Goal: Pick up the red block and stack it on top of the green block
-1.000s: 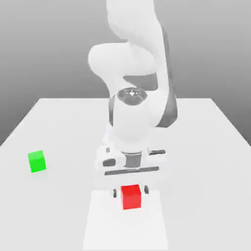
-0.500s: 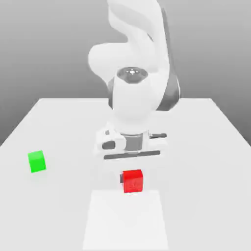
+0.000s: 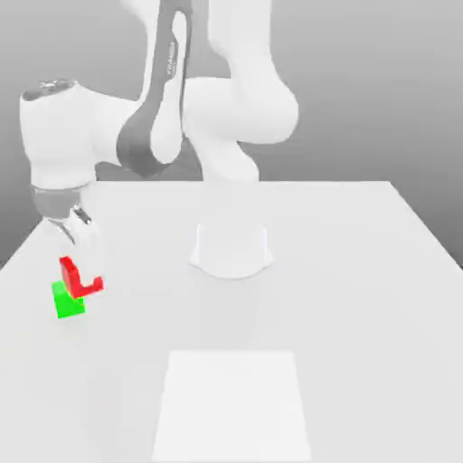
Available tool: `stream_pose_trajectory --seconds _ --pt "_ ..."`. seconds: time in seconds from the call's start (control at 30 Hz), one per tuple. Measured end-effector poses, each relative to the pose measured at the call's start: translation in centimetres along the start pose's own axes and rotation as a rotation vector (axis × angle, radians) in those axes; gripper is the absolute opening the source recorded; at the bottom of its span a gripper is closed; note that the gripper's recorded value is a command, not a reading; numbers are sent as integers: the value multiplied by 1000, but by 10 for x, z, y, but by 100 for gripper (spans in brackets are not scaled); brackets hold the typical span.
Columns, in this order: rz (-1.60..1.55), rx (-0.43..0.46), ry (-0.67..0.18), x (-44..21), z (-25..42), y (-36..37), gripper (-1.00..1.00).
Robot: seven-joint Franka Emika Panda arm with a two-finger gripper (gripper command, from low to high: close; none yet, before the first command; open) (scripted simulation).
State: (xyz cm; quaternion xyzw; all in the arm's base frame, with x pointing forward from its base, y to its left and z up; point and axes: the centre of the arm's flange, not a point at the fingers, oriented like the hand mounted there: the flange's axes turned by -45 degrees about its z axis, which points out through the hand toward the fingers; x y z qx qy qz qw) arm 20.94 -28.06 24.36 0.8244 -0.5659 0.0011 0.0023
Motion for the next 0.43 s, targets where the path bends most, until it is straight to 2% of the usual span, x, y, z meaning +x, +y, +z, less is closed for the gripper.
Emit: stream_pose_trajectory --seconds 0.1,0.3,0.33,0.43 --pt "173 5 -4 9 3 42 -100" --pt "202 8 -5 11 50 48 -100" --pt "203 6 -5 10 58 48 100" --pt "200 6 -5 10 58 47 100"
